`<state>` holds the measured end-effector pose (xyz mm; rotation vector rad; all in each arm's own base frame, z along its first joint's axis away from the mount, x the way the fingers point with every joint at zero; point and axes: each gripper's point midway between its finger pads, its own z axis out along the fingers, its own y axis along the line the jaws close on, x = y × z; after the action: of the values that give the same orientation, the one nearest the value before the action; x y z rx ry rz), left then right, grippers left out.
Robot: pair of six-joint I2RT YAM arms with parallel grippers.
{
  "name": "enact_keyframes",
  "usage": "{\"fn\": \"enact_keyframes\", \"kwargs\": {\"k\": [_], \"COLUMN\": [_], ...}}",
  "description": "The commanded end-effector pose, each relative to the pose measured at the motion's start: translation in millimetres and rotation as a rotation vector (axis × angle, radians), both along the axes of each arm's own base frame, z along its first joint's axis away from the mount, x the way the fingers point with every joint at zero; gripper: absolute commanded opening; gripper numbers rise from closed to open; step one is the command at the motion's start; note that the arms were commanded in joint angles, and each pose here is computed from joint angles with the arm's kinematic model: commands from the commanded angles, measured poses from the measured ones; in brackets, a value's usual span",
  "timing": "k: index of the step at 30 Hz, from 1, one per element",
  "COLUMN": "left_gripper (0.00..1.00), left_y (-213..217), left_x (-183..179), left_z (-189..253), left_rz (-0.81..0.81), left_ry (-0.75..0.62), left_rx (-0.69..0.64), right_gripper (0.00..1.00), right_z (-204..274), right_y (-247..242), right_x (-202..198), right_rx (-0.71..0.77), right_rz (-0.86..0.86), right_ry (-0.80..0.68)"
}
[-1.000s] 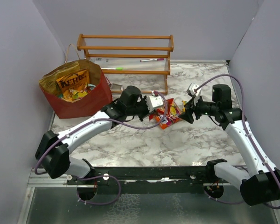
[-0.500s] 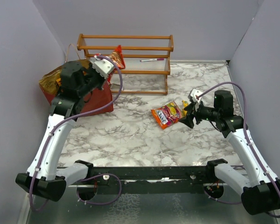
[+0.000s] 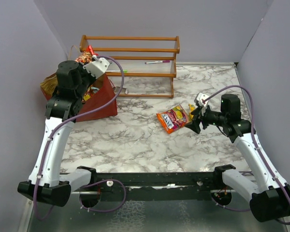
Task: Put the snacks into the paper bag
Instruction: Place the snack in the paper bag.
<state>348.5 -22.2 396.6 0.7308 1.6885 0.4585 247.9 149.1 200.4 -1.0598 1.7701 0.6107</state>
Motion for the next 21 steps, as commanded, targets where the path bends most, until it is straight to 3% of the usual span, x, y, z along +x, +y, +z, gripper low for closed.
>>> {"fn": "enact_keyframes", "kwargs": {"k": [1, 6, 21], "left_gripper": [0.00, 0.00, 0.00], "left_y": [39.4, 55.9, 80.2], "left_x": [-4.3, 1.1, 15.1], "left_z": [-3.5, -28.0, -99.1], "left_rz": [0.141, 0.158, -0.019], "left_ry": [0.061, 0.173, 0.458], "left_rx": [0.207, 0.296, 0.306], "right_gripper": [0.71, 0.72, 0.74], "right_z": [1.8, -0.9, -5.3], "right_y": [-2.4, -1.8, -0.8], "right_x": [5.8, 4.8, 4.4], "right_rx": [-0.011, -0.011, -0.012], "right_rz": [-0.015, -0.010, -0.001], "right_ry": [-0.039, -0.025, -0.011]}}
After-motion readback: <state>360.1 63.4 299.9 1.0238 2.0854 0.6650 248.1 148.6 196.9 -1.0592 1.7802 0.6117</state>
